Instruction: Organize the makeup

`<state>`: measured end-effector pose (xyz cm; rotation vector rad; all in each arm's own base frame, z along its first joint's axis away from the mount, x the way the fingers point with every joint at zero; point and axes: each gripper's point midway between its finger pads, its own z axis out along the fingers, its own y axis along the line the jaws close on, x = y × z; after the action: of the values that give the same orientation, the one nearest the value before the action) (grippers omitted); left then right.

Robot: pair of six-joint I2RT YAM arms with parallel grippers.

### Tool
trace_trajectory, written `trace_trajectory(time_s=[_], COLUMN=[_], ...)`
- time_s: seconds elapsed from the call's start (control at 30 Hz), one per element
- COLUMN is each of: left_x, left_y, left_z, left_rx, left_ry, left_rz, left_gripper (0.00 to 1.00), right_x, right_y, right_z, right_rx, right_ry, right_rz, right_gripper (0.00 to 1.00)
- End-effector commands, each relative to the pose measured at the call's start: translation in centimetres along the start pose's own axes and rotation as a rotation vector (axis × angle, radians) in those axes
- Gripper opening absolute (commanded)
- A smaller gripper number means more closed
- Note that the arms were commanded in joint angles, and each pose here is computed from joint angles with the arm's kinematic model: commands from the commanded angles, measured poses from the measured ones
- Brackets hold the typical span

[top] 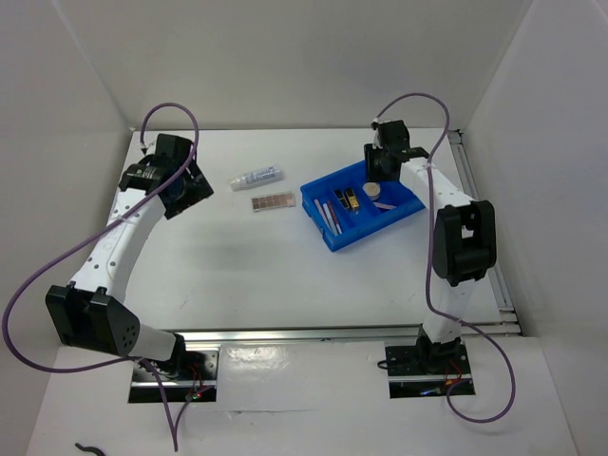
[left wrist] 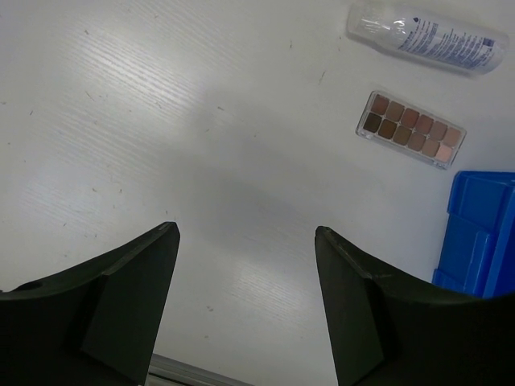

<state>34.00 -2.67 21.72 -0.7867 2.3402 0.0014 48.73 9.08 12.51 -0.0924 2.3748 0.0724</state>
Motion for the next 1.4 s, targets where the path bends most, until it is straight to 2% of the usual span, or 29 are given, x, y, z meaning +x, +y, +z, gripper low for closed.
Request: trace_trajectory(time_s=[0.0,0.13,0.23,0.3,0.43,0.57,0.73,0.87,1.0,1.17,1.3,1.37], left_x=[-1.0,-0.3,0.7,0.7,0.8,0.9,1.2,1.1,0.8,0.1,-1.3,-1.8], left_y=[-1.7,-3.9,-4.6,-4.6,-4.6,-4.3,-4.1,-4.0,-4.1,-4.6,-5.8,-6.4], left_z=[-0.5,-0.4,0.6,0.5,0.8,0.4,0.5,0.6,0.4,0.1,0.6,1.0], left_rx=[0.079,0.21,0.202,0.194,0.186,0.195,0.19,0.183,0.189,0.206,0.198,0.191], left_ry=[-0.02,0.013,0.075,0.086,0.095,0.084,0.09,0.083,0.076,0.053,0.062,0.071], left_rz=[0.034,0.099,0.099,0.102,0.115,0.112,0.123,0.132,0.13,0.144,0.161,0.173], left_gripper=[0.82,0.82,0.82,0.82,0.82,0.82,0.83,0.83,0.83,0.83,0.83,0.83], right_x=[-0.7,-0.5,-2.7,-3.5,-3.1,-1.8,-0.4,1.1,4.1,6.6,7.9,8.6], right_y=[2.0,4.5,7.4,7.2,7.5,7.5,10.5,12.3,14.3,15.8,18.1,19.6], right_z=[-0.9,-1.3,-3.2,-3.2,-2.0,-1.0,-2.3,-3.9,-4.4,-4.7,-5.3,-6.1], right_rx=[-0.073,-0.16,-0.201,-0.15,-0.125,-0.111,-0.256,-0.304,-0.313,-0.356,-0.452,-0.514], right_ry=[0.03,0.043,-0.02,-0.02,0.027,0.104,0.117,0.131,0.191,0.244,0.276,0.287], right_rz=[0.024,0.015,-0.026,-0.044,-0.047,-0.025,-0.013,-0.025,-0.088,-0.105,-0.138,-0.171], right_gripper=[0.43,0.43,0.43,0.51,0.6,0.62,0.62,0.62,0.5,0.18,0.06,0.04])
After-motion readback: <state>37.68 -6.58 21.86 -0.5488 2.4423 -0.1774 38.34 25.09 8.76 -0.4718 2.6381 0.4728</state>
